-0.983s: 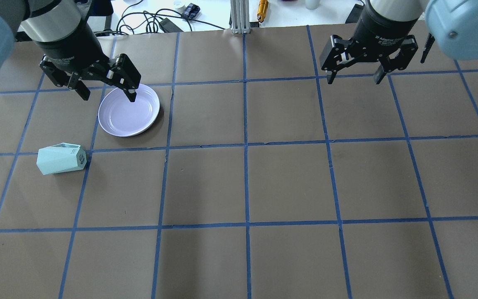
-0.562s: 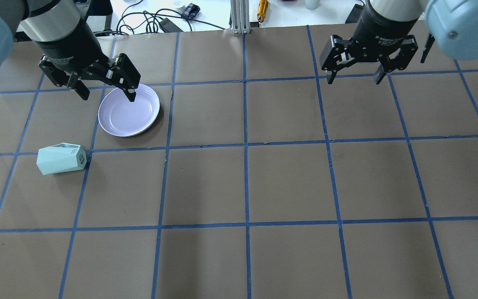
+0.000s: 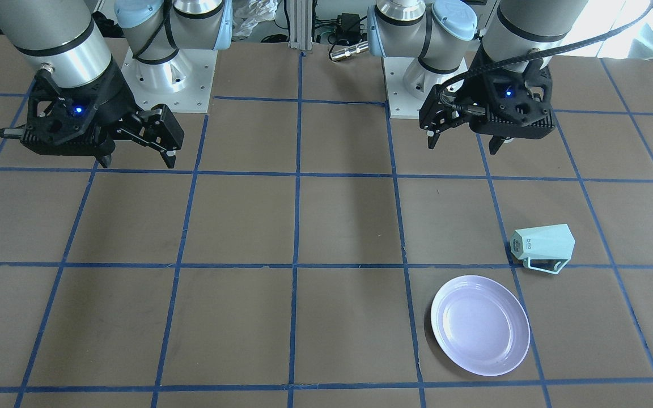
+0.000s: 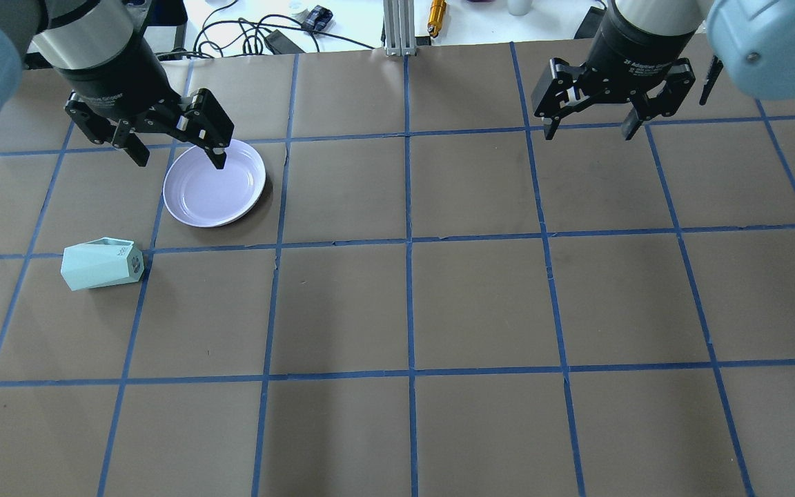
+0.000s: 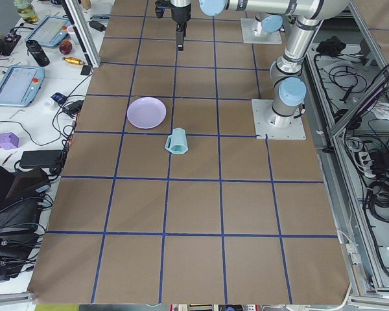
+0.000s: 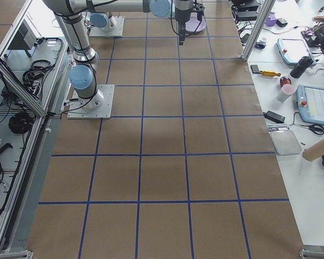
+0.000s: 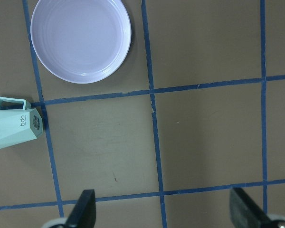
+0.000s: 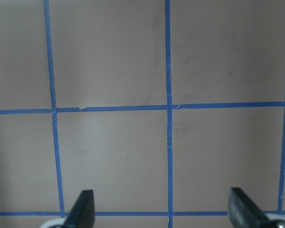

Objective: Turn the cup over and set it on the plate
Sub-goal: 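Raise the open left gripper away from the white plate, then move the left gripper outward beside the mint-green mug's open end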

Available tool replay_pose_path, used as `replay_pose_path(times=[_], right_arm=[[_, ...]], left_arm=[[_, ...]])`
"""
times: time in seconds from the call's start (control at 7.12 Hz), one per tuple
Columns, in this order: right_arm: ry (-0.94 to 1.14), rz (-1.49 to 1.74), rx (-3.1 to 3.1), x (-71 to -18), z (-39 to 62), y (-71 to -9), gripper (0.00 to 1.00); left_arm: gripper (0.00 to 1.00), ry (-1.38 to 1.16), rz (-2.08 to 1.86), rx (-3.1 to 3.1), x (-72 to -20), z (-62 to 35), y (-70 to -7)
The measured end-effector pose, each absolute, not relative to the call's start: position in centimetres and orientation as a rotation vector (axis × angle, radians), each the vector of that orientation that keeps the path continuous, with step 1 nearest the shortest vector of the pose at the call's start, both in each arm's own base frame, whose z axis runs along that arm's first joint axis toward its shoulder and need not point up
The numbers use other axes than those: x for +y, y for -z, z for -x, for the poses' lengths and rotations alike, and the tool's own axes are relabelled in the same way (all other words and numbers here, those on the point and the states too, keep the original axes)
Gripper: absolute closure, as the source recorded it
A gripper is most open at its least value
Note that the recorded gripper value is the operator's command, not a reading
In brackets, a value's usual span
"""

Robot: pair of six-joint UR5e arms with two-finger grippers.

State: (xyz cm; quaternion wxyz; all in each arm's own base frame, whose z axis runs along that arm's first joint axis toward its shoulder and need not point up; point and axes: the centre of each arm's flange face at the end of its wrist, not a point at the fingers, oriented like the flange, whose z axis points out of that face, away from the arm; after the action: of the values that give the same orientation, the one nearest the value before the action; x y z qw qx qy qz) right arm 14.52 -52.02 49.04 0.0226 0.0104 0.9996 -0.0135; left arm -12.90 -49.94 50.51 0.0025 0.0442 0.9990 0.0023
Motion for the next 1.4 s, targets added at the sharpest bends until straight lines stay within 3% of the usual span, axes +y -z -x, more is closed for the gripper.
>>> replay_pose_path(times=[0.7, 1.4], right_arm=[[0.042, -0.032, 3.096, -52.0, -14.5, -49.0, 0.0], [0.042, -0.032, 3.096, -52.0, -14.5, -49.0, 0.0]], left_arm=[[0.0, -0.002, -0.119, 3.141, -50.2, 12.3, -50.8], [0.0, -0.031, -0.084, 3.224, -51.8, 1.7, -49.7]])
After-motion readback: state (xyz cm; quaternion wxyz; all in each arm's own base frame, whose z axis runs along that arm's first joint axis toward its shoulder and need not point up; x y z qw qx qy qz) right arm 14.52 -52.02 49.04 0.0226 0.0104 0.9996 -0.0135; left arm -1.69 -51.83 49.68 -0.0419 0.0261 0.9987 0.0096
